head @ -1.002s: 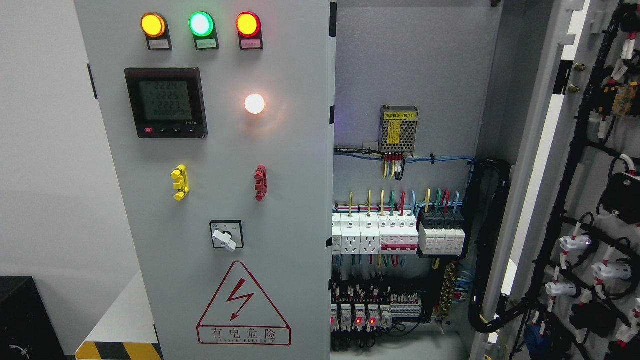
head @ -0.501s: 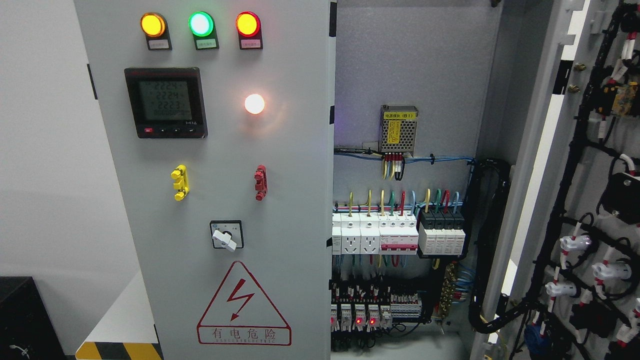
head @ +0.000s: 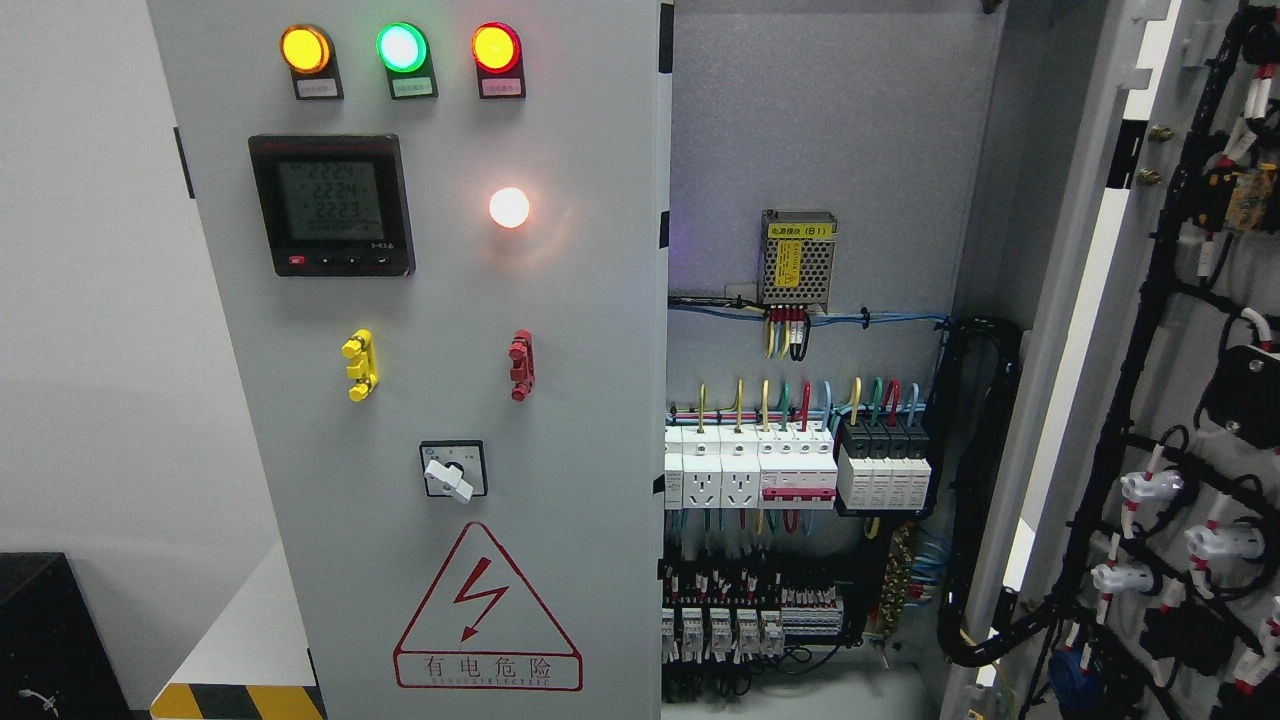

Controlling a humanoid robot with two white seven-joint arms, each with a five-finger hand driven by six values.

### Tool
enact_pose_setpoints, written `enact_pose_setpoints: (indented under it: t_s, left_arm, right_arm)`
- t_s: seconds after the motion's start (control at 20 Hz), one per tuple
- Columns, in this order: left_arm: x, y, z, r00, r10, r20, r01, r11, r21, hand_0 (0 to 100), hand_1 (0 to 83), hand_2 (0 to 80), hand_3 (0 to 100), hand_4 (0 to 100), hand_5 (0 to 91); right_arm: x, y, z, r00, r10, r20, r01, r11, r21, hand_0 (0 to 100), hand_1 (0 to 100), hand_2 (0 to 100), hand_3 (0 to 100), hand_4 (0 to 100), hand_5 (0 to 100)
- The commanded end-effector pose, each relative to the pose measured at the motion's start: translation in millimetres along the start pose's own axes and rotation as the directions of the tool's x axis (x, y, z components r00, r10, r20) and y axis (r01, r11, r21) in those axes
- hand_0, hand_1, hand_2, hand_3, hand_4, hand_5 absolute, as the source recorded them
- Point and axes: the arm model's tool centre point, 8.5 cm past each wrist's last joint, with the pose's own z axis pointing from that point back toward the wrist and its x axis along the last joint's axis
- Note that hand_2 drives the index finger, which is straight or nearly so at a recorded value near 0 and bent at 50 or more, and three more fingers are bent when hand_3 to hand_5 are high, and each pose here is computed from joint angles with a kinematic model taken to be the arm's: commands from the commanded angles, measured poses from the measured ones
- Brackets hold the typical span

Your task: Open door with both hands

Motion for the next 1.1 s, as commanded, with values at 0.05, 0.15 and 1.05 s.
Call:
enact_pose_setpoints:
  t_s: [0.05, 0.15, 1.05]
  left_arm:
    - [1, -3, 0, 1.000, 0.014, 0.001, -0.014, 1.000, -0.003, 0, 0.0, 0.0, 0, 0, 0.0]
    - [5, -5, -1, 1.000, -0.018, 0.006, 0.018, 1.000, -0.008, 0, 0.0, 0.0, 0, 0, 0.0]
    - [8, -14, -1, 0.993, -0.119, 0.006, 0.119, 0.992, -0.031, 0, 0.0, 0.0, 0, 0, 0.0]
  right_arm:
    - [51, -15, -48, 0.973, 0.085, 0.216, -0.088, 0.996, 0.006, 0, 0, 0, 0, 0, 0]
    - [53, -19, -59, 0.966, 0.097, 0.238, -0.101, 0.995, 0.005, 0, 0, 0, 0, 0, 0]
    - [87, -36, -183, 0.978, -0.076, 0.195, 0.085, 0.995, -0.042, 0, 0, 0, 0, 0, 0]
